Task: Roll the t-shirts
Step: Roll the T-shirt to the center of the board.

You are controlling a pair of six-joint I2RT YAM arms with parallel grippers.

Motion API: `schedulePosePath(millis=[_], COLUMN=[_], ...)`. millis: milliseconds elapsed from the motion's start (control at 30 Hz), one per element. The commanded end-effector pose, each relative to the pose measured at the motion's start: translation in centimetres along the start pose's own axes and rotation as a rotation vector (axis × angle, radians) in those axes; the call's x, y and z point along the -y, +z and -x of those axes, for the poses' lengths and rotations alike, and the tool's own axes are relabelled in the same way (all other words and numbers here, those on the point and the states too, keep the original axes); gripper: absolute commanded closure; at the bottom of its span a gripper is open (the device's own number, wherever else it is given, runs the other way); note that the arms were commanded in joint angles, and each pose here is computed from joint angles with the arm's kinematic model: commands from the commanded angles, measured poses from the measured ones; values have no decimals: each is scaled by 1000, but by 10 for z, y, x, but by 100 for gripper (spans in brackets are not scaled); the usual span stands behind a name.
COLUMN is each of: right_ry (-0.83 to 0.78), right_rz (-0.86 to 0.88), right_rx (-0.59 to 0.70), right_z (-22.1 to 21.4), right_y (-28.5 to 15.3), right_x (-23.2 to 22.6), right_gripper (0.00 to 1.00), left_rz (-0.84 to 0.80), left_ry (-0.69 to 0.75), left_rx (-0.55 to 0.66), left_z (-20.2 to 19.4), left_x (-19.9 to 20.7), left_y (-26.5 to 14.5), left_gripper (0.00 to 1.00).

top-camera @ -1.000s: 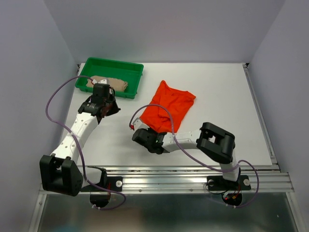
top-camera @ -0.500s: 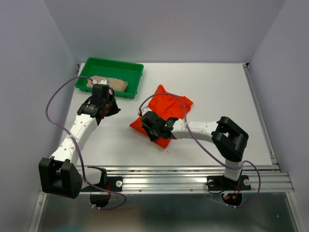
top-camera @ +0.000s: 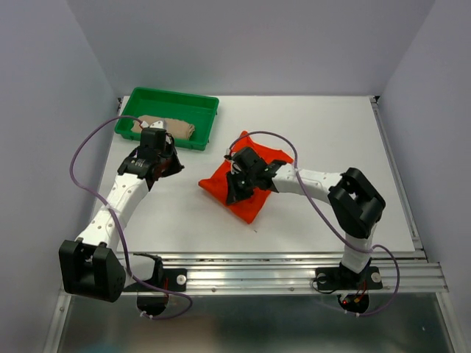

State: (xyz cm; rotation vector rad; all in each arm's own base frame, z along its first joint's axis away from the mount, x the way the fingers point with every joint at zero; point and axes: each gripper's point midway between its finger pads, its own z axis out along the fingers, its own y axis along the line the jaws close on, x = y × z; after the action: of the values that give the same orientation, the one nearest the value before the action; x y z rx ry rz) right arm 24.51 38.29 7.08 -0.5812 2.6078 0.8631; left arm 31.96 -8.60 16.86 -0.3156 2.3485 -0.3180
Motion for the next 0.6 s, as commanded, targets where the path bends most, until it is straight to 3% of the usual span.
schedulePosePath(millis=[0, 233, 567], right_ry=[66, 190, 293], right_rz=[226, 402, 520], right_rx=[17, -30, -42], right_z=[21, 21, 24], right_y=[-24, -35, -37], right_x=[-36, -43, -36], right_gripper=[99, 99, 99], left_rz=[-28, -31, -36], left_ry=[12, 13, 18], left_rx=[35, 37, 31], left_z=[8, 9, 8], left_x=[4, 4, 5], left_y=[-4, -5, -6], left_gripper=[100, 100, 100])
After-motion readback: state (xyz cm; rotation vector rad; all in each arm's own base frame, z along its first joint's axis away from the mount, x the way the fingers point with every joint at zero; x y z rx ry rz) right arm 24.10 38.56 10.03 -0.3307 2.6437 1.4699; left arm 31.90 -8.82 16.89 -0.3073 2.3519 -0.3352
